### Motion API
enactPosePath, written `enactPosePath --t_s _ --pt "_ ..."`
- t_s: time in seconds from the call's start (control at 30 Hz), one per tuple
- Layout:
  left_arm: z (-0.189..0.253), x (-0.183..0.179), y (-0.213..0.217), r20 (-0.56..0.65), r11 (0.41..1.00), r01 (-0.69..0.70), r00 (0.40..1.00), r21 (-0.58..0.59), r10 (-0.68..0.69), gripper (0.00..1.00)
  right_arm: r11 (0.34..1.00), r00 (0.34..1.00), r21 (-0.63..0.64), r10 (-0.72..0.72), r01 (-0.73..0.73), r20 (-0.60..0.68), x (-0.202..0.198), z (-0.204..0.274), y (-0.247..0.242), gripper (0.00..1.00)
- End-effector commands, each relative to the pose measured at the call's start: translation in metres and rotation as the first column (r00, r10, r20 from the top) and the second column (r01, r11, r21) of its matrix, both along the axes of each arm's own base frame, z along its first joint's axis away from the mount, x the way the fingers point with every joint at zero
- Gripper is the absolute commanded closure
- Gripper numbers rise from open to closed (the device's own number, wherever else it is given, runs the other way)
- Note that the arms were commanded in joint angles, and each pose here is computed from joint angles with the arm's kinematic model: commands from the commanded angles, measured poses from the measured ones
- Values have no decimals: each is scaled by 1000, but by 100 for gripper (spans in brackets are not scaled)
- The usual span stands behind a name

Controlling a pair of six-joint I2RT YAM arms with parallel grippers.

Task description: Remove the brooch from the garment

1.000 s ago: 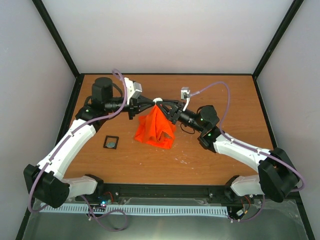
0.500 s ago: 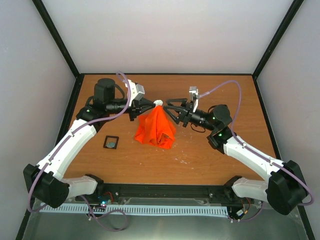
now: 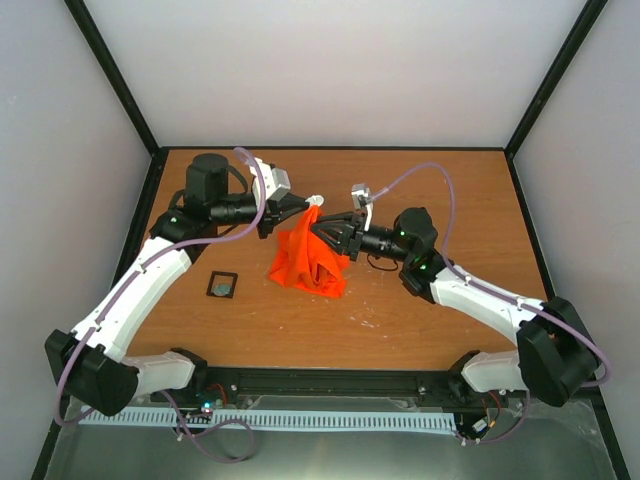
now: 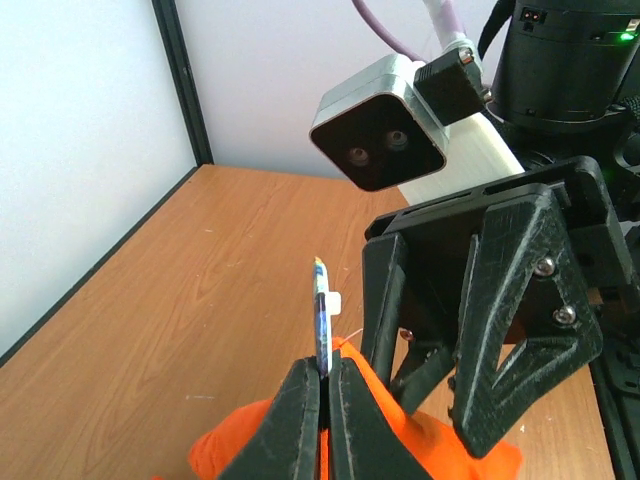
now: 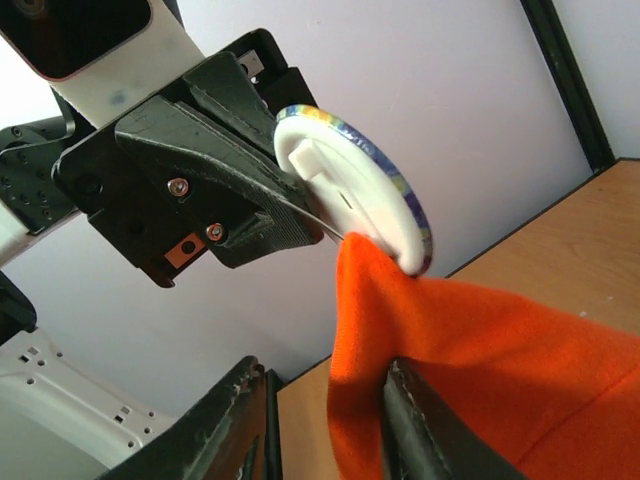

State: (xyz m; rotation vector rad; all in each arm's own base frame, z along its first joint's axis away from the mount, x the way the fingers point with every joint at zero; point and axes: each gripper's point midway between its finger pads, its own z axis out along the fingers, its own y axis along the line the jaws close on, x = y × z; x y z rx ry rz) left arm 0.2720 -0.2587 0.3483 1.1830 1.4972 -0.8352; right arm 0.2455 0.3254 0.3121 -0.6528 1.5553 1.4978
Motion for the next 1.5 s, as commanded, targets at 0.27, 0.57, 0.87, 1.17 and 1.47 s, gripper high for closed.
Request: enactPosePath --t_s 0.27,0.57,0.87,1.17,1.47 --pt "25 -2 0 107 1000 21 994 -12 -20 99 999 1000 42 -1 0 17 4 20 11 94" --pt "16 -6 9 312 998 7 950 70 -28 99 977 981 -120 -167 178 94 15 6 -10 49" --pt "14 -13 8 430 995 17 901 96 -57 99 981 982 -156 -92 118 165 9 2 0 32" --pt "16 -8 9 464 995 -10 885 100 -38 99 988 992 -156 25 -5 126 6 0 28 89" --pt "2 24 21 642 973 -189 764 131 62 99 989 988 -139 70 -51 137 -11 10 27 97"
